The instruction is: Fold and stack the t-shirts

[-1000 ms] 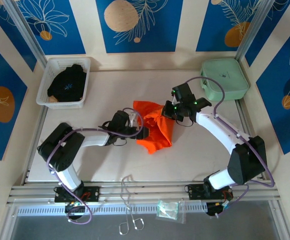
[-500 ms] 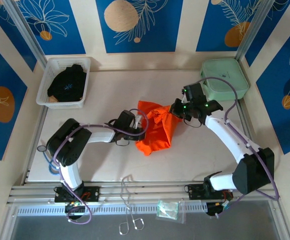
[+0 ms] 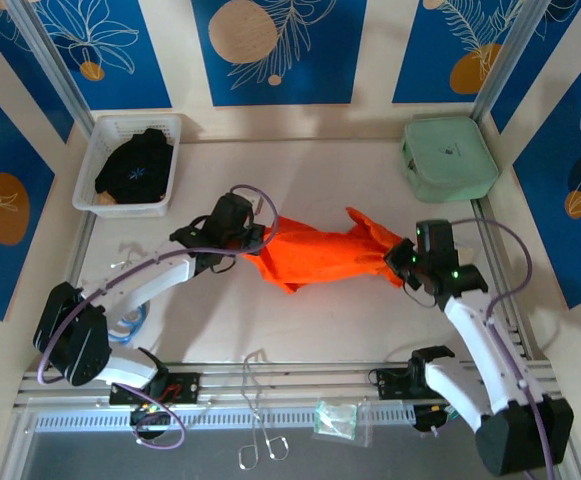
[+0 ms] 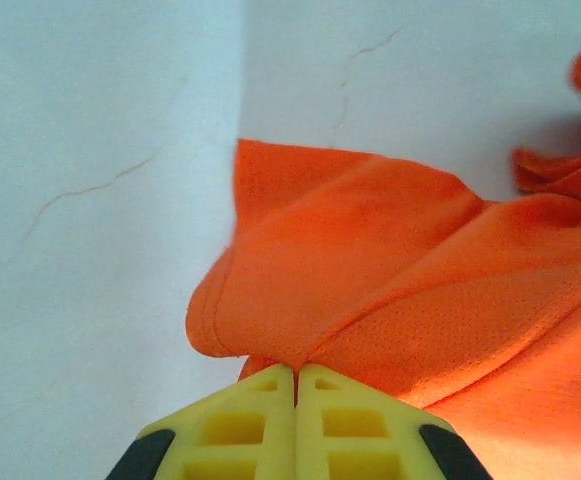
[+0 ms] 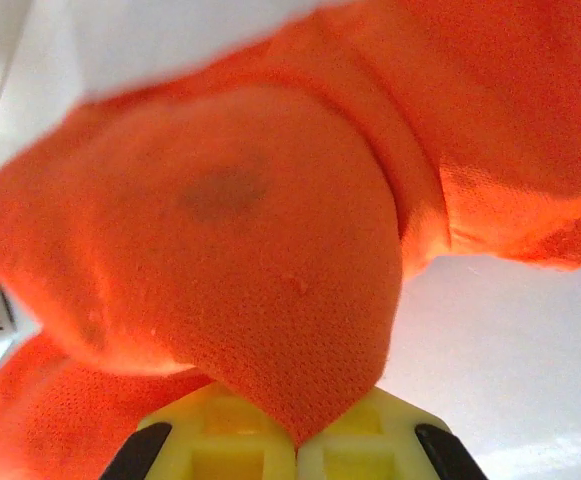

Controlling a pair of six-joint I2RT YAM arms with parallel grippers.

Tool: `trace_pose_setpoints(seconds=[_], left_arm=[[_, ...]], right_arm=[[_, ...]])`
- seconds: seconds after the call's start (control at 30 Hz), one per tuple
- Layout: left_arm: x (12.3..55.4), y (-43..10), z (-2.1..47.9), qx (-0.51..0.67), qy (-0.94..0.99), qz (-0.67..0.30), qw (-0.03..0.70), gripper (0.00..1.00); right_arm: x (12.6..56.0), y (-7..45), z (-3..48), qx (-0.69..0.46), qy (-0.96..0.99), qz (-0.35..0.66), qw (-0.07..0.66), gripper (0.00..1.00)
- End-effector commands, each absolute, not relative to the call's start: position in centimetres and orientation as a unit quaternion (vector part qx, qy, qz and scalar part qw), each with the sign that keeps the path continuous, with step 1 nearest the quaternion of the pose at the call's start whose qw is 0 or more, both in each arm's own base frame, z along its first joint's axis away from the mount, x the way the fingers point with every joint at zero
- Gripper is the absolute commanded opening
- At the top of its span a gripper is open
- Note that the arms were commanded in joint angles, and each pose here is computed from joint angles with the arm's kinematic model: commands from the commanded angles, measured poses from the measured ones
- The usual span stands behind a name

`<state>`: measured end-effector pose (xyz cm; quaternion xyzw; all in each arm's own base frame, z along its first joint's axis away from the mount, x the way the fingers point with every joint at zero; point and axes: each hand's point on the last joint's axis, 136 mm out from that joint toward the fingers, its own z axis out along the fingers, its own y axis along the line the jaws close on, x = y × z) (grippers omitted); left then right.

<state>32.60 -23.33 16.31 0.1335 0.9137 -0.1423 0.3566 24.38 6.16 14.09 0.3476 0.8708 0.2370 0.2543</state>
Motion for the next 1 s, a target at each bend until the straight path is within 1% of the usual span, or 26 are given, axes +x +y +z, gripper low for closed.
trace_pose_setpoints(seconds=[0.0,0.07,0.17,0.2,0.3,0.4,0.5,0.53,0.67,0.87,0.9,0.93,0.97], left_arm=[[30.3,-19.8,12.0,0.131,0.944,-0.066,0.294,0.0],[29.3,-19.4,10.4,0.124,0.952,-0.068,0.272,0.0],[28.1,-18.7,9.3,0.111,0.957,-0.071,0.259,0.0],[27.9,-18.4,9.5,0.107,0.956,-0.072,0.263,0.0],[27.7,-18.1,10.6,0.104,0.952,-0.075,0.277,0.0],[27.9,-18.1,11.5,0.108,0.949,-0.074,0.286,0.0],[28.1,-18.1,11.7,0.109,0.949,-0.069,0.287,0.0],[28.1,-18.0,11.6,0.109,0.95,-0.068,0.286,0.0],[27.9,-17.6,11.2,0.106,0.951,-0.061,0.286,0.0],[27.9,-17.3,11.0,0.102,0.95,-0.054,0.289,0.0],[28.0,-17.3,11.0,0.103,0.95,-0.053,0.289,0.0],[28.1,-17.3,11.0,0.104,0.95,-0.053,0.29,0.0],[28.1,-17.4,11.1,0.105,0.95,-0.052,0.291,0.0]], right_arm=[[20.5,5.2,9.7,0.419,0.86,0.215,0.198,0.1],[18.6,5.5,7.9,0.427,0.862,0.217,0.168,0.24],[16.7,5.7,7.2,0.422,0.868,0.215,0.151,0.54],[16.4,5.6,7.6,0.415,0.871,0.215,0.154,0.61],[17.2,5.4,9.8,0.379,0.882,0.213,0.184,0.76],[19.3,5.5,12.1,0.336,0.898,0.203,0.201,0.84],[22.0,6.0,13.1,0.293,0.917,0.194,0.19,0.88],[22.9,6.1,13.2,0.283,0.921,0.194,0.184,0.95],[26.5,6.9,12.6,0.258,0.934,0.189,0.158,0.94],[30.1,7.6,10.2,0.258,0.94,0.176,0.136,0.93],[30.5,7.8,9.6,0.256,0.942,0.174,0.129,0.92],[31.0,8.1,9.0,0.254,0.944,0.174,0.121,0.86],[31.4,8.5,8.6,0.249,0.945,0.175,0.115,0.76]])
